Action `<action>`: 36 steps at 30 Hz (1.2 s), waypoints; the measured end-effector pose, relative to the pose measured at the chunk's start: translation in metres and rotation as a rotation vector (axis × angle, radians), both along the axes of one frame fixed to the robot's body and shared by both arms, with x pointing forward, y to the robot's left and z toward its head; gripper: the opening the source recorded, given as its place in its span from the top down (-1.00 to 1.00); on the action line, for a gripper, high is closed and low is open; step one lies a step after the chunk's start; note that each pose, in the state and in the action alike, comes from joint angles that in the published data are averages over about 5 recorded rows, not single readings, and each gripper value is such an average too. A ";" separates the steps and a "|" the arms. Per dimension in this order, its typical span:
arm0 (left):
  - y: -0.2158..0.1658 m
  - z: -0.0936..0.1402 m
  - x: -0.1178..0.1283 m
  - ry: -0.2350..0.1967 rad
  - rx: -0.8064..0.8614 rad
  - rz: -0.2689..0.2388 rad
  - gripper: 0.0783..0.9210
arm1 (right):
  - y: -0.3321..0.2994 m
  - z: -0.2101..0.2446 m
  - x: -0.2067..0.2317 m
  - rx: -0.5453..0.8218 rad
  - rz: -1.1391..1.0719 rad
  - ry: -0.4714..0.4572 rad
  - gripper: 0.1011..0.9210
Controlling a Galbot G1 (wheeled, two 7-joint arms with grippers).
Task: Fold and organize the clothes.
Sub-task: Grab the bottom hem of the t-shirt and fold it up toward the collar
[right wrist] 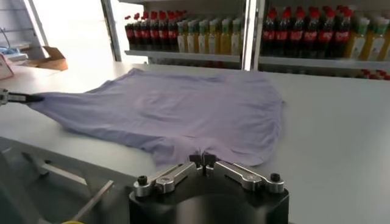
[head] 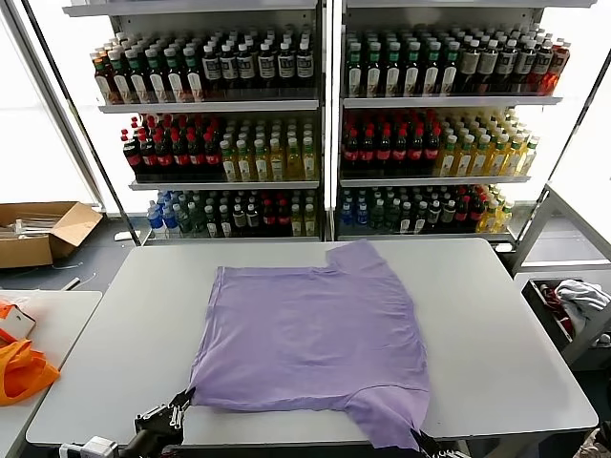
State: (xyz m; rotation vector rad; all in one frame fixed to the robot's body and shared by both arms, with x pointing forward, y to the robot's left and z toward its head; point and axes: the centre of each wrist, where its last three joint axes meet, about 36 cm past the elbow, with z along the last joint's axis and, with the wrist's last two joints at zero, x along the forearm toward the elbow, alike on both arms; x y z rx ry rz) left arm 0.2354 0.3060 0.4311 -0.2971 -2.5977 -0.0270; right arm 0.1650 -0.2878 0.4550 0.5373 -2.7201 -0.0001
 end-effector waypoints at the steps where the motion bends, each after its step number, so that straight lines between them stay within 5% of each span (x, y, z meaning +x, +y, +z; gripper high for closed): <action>1: 0.000 0.002 0.000 0.002 0.000 -0.004 0.98 | 0.000 0.001 0.003 0.009 -0.007 -0.011 0.99; 8: 0.001 0.013 0.012 -0.011 0.004 -0.043 0.98 | 0.002 0.003 0.035 0.069 -0.062 -0.094 0.99; 19: 0.011 0.029 0.063 -0.065 0.004 -0.096 0.98 | 0.000 -0.003 0.102 0.121 -0.126 -0.188 0.99; 36: 0.015 0.020 0.151 -0.074 -0.061 -0.087 0.88 | 0.006 -0.046 0.215 0.079 -0.141 -0.162 0.90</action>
